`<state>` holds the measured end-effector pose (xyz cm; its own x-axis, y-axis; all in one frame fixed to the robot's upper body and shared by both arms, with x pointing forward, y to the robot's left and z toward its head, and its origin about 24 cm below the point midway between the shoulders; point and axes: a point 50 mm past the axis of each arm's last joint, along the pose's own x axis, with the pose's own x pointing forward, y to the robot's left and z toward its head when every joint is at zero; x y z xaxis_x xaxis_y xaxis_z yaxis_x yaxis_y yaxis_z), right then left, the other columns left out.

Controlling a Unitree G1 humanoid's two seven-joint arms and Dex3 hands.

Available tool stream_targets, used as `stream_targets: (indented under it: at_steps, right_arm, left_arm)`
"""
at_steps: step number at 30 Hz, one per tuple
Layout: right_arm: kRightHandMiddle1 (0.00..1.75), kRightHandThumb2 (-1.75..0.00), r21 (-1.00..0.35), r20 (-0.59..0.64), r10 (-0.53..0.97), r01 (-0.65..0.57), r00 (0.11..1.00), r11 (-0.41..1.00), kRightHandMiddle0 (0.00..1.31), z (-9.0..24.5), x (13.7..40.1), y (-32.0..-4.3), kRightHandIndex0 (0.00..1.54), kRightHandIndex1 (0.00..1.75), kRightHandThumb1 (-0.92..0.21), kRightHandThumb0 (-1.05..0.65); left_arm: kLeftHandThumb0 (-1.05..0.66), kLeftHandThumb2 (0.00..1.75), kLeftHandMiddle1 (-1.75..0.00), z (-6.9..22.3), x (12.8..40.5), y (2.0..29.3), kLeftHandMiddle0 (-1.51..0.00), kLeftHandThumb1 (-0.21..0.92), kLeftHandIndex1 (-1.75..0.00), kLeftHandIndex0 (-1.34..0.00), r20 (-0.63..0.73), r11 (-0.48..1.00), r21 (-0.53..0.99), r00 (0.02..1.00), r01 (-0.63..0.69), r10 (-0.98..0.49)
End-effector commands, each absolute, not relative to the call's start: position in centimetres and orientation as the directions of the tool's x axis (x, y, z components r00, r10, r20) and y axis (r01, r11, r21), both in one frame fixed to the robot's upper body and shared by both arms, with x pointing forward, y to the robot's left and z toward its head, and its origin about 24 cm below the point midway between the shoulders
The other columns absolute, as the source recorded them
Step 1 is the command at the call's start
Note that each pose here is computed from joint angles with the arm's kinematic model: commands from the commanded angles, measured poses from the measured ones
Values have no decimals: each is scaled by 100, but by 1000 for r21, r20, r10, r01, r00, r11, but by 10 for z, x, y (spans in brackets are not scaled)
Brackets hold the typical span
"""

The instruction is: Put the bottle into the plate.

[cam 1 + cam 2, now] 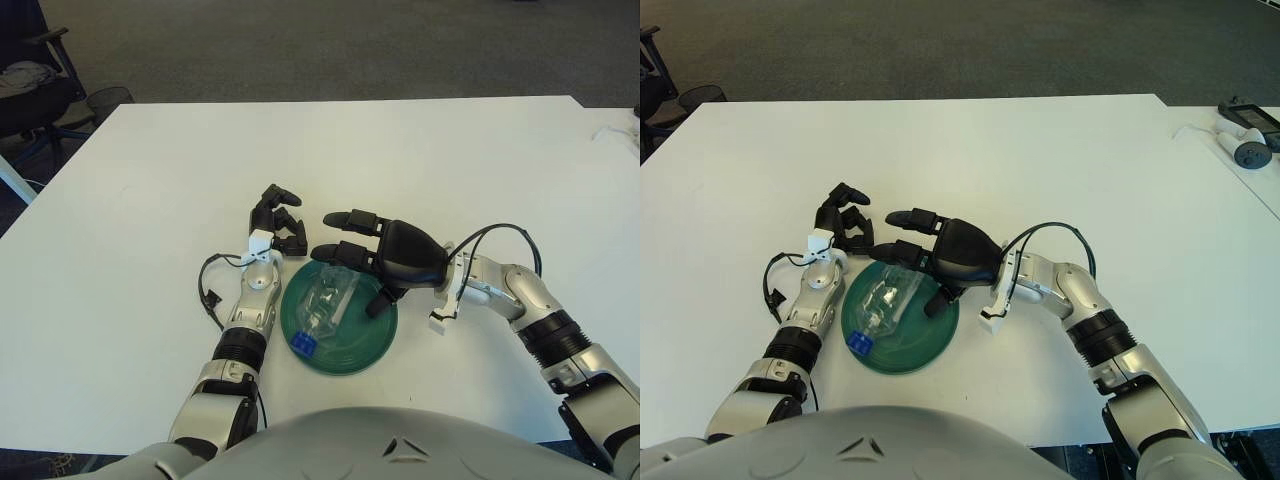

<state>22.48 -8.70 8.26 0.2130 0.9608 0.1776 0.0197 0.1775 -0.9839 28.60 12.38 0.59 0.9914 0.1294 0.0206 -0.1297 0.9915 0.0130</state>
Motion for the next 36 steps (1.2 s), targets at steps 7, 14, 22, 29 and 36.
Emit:
stream_targets:
  at_steps: [7, 14, 22, 29, 36]
  right_arm:
    - [0, -70, -982, 189, 964, 64, 188, 180, 0, 86, 222, -89, 0, 0, -92, -88]
    - [0, -66, -977, 201, 965, 104, 169, 185, 0, 90, 221, -87, 0, 0, -92, -90]
    - [0, -64, -980, 188, 969, 98, 161, 173, 0, 94, 223, -91, 0, 0, -92, -91]
    - [0, -72, -939, 328, 913, -26, 244, 344, 0, 134, 252, -102, 0, 0, -92, -94]
    - [15, -69, -538, 584, 633, -341, 509, 771, 3, 148, 266, -113, 10, 2, -92, -96]
  left_arm:
    - [0, 171, -167, -6, 281, 124, -90, -5, -175, -67, -37, 992, -14, 991, -129, 128]
    - [0, 172, -169, -6, 282, 123, -89, -6, -175, -68, -26, 990, -10, 990, -139, 139]
    - [0, 173, -168, -6, 281, 124, -90, -7, -175, -69, -28, 991, 7, 990, -137, 137]
    - [0, 172, -162, -6, 278, 124, -93, -7, -175, -69, -28, 993, 0, 993, -115, 115]
    - [0, 169, -162, -11, 276, 127, -92, -5, -175, -66, -38, 993, -1, 992, -118, 118]
